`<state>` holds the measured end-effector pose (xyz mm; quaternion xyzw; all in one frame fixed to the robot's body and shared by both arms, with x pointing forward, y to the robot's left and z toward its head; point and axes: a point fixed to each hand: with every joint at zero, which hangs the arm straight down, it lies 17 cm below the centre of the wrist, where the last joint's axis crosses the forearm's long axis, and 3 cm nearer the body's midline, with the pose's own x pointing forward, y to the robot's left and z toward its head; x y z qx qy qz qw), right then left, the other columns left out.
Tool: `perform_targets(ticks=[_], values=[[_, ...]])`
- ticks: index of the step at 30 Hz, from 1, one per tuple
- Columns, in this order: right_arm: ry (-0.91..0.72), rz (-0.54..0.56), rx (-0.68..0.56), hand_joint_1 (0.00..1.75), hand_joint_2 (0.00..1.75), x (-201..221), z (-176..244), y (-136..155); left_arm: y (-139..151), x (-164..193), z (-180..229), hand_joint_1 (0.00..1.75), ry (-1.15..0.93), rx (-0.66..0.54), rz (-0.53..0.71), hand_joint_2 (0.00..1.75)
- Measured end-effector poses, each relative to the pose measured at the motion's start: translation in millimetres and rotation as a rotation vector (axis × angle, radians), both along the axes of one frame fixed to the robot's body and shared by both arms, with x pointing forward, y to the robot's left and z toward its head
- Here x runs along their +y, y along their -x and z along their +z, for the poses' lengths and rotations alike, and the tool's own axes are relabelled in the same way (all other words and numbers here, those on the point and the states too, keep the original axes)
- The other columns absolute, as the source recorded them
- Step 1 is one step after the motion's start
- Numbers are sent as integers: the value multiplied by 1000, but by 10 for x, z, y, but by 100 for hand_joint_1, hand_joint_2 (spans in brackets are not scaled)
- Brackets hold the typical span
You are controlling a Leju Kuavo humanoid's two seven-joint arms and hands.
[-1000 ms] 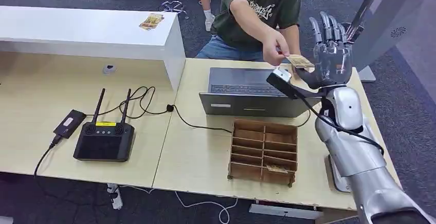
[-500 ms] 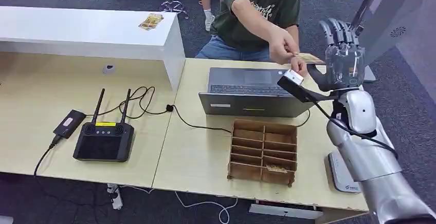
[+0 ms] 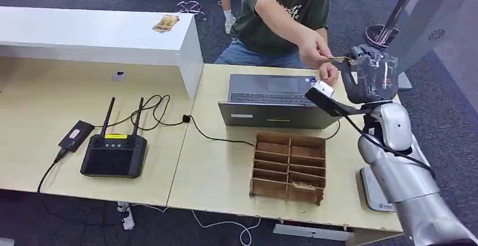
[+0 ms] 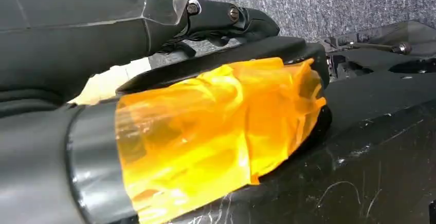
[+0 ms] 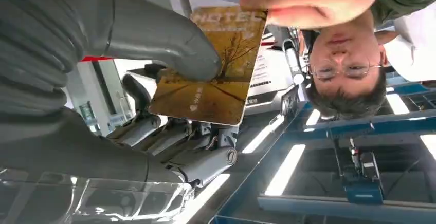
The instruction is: Pass the card to the sensor for recognition and then transmit it.
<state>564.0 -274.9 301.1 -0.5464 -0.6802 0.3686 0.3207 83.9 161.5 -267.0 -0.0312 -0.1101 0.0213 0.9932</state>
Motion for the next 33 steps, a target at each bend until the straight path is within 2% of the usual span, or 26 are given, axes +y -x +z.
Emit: perform_targets(ticks=[1,3,6,8,11,13,20,27,33], values=[[-3,0,2,162,175,-4,-4,-1,1,0,0,0,0,0,0,0],[-18,2,10,175,175,-21,-28,3,2,0,0,0,0,-1,0,0],[-84,32,59,175,175,-37,-102,-16,4,3,0,0,0,-7,3,0],[-198,91,144,175,175,8,-199,-51,3,-1,2,0,2,-9,9,0],[-468,189,298,175,175,88,-352,-103,8,9,1,0,5,-11,22,0],[-597,221,335,175,175,69,-354,-125,8,15,0,0,6,-10,31,0],[-856,310,421,175,175,-33,-328,-170,-2,0,4,0,9,-12,56,0],[-910,282,424,175,175,-305,-369,-193,-2,7,3,0,8,-7,79,0],[-940,252,440,175,175,-501,-625,-45,0,15,2,0,9,-7,107,0]])
